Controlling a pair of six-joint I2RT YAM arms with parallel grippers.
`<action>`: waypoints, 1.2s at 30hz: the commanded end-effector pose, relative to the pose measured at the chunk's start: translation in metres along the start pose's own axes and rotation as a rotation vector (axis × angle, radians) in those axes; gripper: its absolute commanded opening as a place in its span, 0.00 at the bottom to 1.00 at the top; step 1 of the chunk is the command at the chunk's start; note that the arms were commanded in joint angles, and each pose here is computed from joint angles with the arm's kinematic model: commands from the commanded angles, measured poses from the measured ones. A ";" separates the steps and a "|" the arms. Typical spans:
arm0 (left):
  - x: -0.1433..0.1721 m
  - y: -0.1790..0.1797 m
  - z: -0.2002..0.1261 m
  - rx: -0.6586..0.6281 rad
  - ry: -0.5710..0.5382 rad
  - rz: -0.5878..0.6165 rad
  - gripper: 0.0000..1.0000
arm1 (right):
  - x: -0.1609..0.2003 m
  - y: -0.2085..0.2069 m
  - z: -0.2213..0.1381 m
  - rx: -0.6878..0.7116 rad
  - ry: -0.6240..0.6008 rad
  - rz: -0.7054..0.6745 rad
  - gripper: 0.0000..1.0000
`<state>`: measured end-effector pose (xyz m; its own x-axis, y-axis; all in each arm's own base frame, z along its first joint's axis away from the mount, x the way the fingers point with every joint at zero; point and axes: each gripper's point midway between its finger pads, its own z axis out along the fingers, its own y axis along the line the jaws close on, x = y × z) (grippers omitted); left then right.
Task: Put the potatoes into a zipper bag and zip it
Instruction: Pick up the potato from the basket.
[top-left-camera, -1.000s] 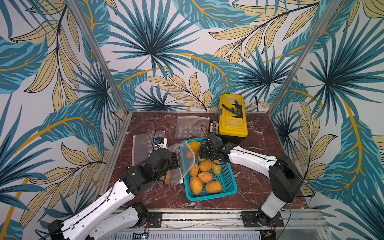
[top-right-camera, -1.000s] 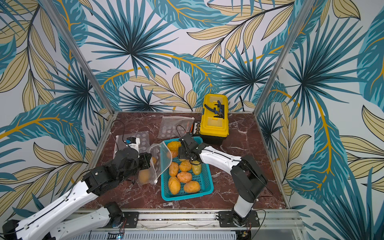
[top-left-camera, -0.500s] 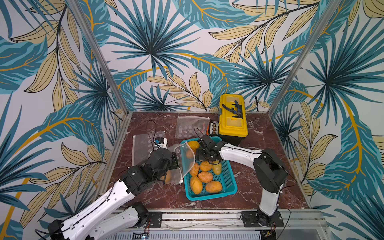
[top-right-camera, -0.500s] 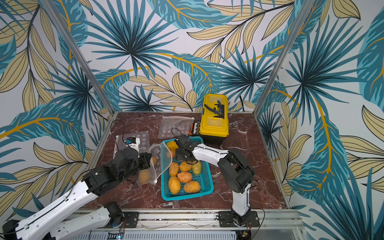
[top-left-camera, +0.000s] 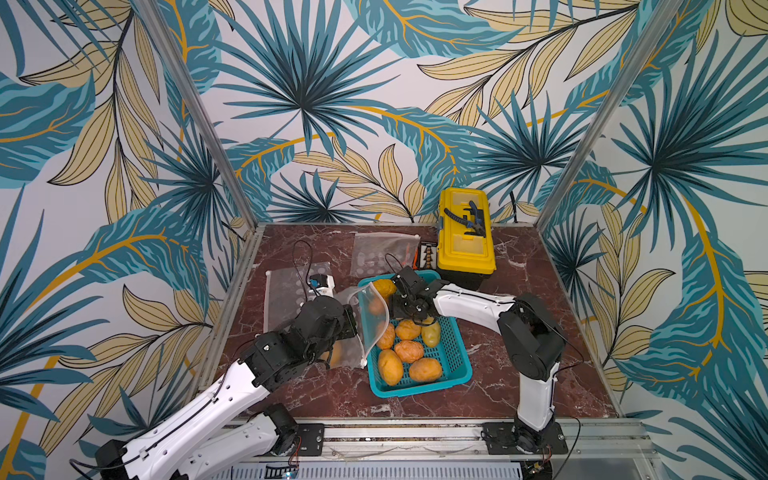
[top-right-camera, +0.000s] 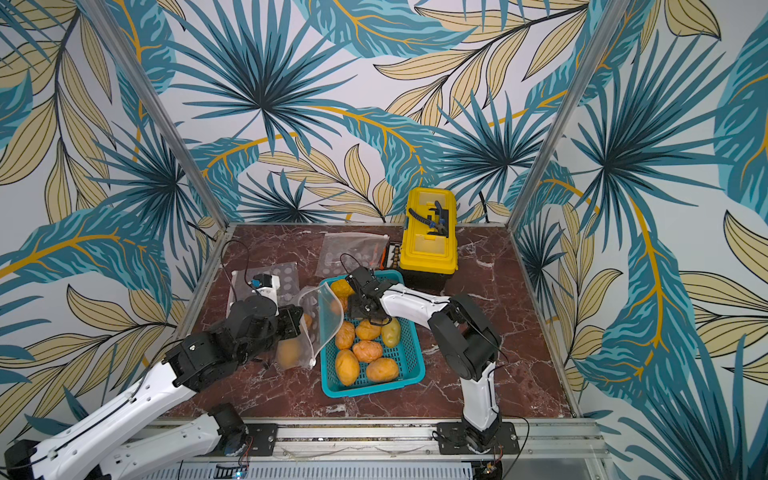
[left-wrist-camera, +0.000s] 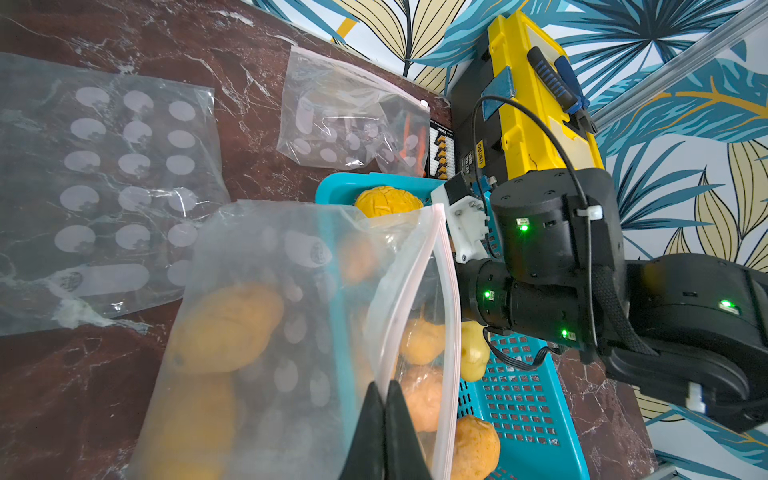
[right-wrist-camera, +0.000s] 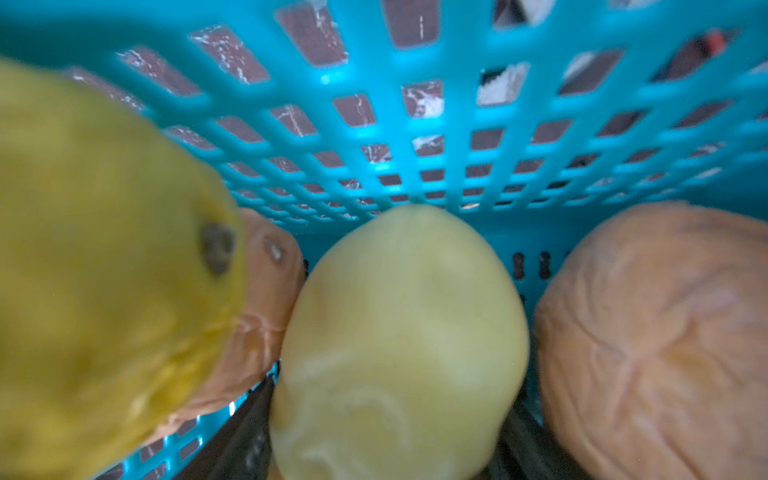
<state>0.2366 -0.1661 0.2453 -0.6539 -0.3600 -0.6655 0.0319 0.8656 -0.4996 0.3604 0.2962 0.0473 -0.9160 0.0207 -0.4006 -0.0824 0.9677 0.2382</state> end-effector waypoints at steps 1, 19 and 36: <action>-0.005 -0.001 -0.003 0.016 -0.026 -0.009 0.00 | 0.019 -0.003 0.013 0.002 0.076 -0.011 0.66; -0.004 -0.001 -0.003 0.017 -0.024 -0.009 0.00 | -0.003 -0.001 -0.037 -0.027 -0.046 -0.010 0.36; -0.003 -0.003 -0.002 0.022 -0.013 -0.003 0.00 | -0.008 0.012 -0.187 -0.212 -0.362 -0.104 0.32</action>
<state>0.2358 -0.1663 0.2463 -0.6543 -0.3605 -0.6648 0.0358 0.8633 -0.5034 0.3032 0.2600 0.2013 -0.7557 0.0741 -0.6507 -0.2261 0.9029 0.3655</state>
